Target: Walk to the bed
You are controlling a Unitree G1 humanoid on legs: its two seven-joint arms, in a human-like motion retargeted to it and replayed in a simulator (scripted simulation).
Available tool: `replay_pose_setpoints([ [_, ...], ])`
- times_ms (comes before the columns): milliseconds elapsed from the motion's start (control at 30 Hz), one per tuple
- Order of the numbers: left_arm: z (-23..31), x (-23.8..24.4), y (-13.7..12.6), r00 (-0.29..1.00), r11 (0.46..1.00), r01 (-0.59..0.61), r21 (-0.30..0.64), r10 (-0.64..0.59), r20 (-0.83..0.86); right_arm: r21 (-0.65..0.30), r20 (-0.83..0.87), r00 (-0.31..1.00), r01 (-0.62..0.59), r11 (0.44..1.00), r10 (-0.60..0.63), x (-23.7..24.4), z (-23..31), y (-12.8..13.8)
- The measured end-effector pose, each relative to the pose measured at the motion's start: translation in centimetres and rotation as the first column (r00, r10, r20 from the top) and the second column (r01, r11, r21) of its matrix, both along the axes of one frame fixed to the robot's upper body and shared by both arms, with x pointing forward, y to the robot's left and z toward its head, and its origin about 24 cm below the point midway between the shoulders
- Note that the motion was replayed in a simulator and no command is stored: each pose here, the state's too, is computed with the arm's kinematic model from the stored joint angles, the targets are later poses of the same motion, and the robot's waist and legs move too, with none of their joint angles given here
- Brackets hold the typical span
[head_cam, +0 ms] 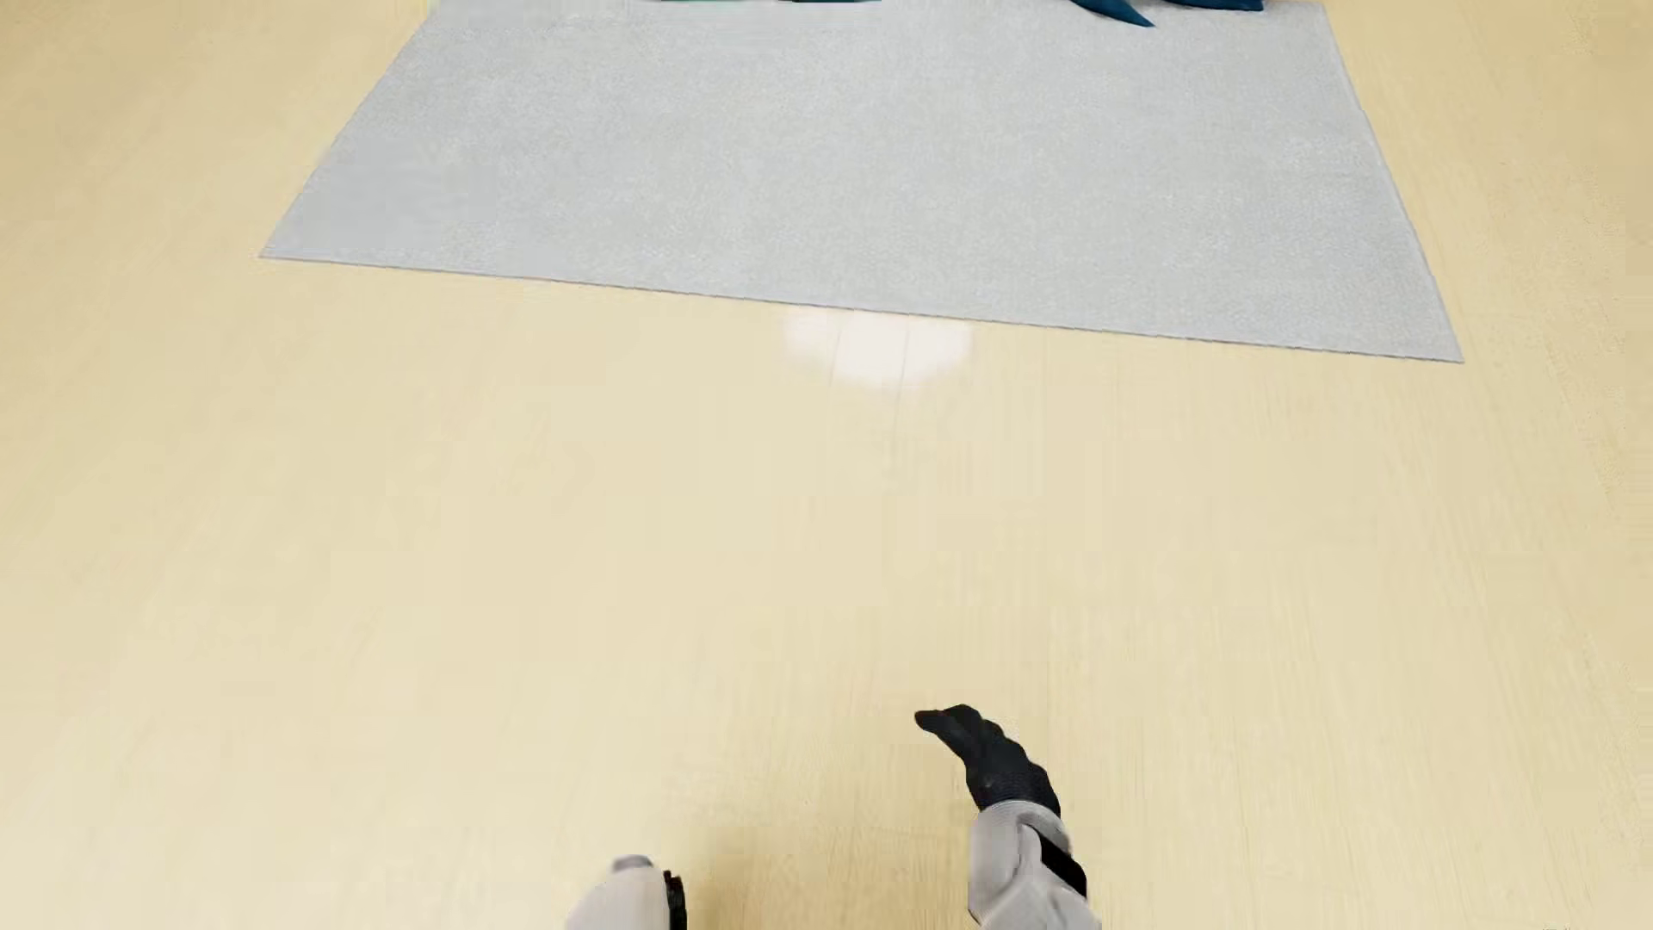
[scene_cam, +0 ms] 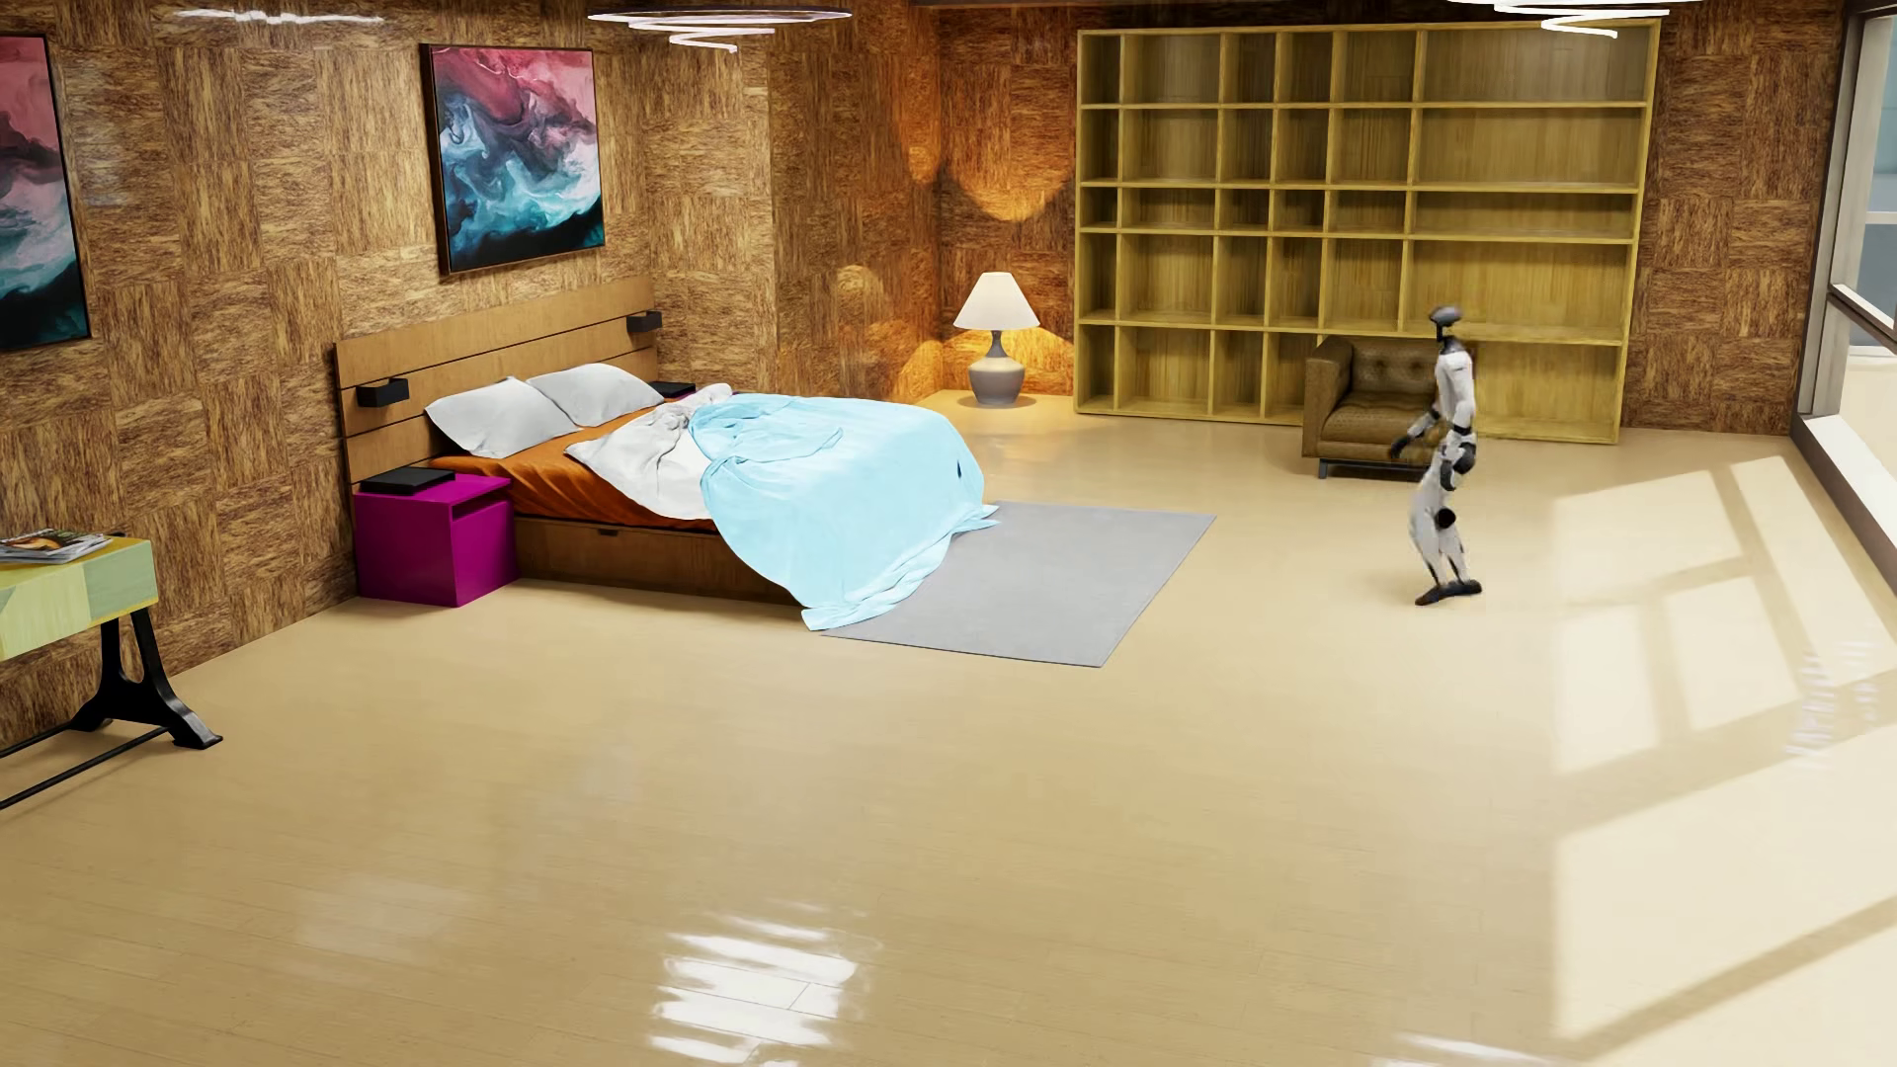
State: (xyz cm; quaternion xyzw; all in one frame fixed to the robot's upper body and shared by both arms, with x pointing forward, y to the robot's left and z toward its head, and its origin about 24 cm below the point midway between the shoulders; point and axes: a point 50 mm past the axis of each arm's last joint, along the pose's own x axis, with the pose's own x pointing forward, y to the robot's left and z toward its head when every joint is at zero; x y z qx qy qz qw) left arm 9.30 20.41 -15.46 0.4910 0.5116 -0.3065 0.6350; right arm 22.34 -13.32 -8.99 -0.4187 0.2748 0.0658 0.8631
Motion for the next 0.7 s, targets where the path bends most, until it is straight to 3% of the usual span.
replay_pose_setpoints([
  [33,-0.6,-2.2,0.1,0.996,1.000,-0.007,0.008,0.008,-0.084,0.009,0.151,0.980,-0.129,0.992,0.127,3.0,3.1,1.4],
  [100,-0.9,-5.1,-0.4,0.990,0.992,-0.124,-0.008,0.123,-0.069,-0.133,0.448,0.829,-0.310,0.941,0.336,6.7,9.5,3.8],
  [133,-0.9,-6.2,-0.5,0.978,0.979,-0.206,-0.011,0.205,-0.020,-0.177,0.545,0.748,-0.339,0.924,0.379,7.3,11.7,4.5],
  [200,-0.8,-8.1,-0.8,0.943,0.944,-0.330,0.013,0.329,0.046,-0.141,0.593,0.724,-0.337,0.931,0.352,7.1,12.2,4.3],
  [300,-1.3,-8.3,-2.7,0.913,0.913,-0.408,-0.018,0.408,-0.008,-0.139,0.320,0.892,-0.290,0.947,0.320,4.1,6.3,1.3],
  [367,-1.2,-4.5,-2.8,0.944,0.945,-0.326,-0.038,0.327,0.038,-0.189,-0.047,0.962,-0.274,0.943,0.270,0.1,0.3,-0.7],
  [433,0.3,1.5,-2.3,0.931,0.967,-0.250,-0.035,0.251,0.265,-0.201,-0.492,0.832,-0.394,0.897,0.256,-6.5,-5.2,-2.8],
  [500,3.2,7.8,-2.5,0.826,0.973,-0.199,-0.115,0.230,0.515,-0.083,-0.768,0.564,-0.559,0.825,0.305,-13.4,-7.7,-5.0],
  [533,5.3,11.0,-3.0,0.755,0.975,-0.140,-0.172,0.218,0.618,-0.036,-0.811,0.508,-0.540,0.841,0.291,-16.0,-8.1,-6.0],
  [567,7.8,14.0,-3.7,0.675,0.975,-0.059,-0.212,0.196,0.711,-0.041,-0.814,0.534,-0.444,0.895,0.228,-18.0,-8.1,-7.0],
  [633,12.7,17.9,-4.4,0.494,0.972,0.067,-0.224,0.162,0.854,-0.158,-0.768,0.640,-0.199,0.967,0.006,-21.2,-7.7,-8.9],
  [700,14.6,18.7,-3.9,0.383,0.970,0.042,-0.240,0.206,0.901,-0.244,-0.794,0.597,-0.138,0.960,-0.116,-24.2,-7.6,-9.6],
])
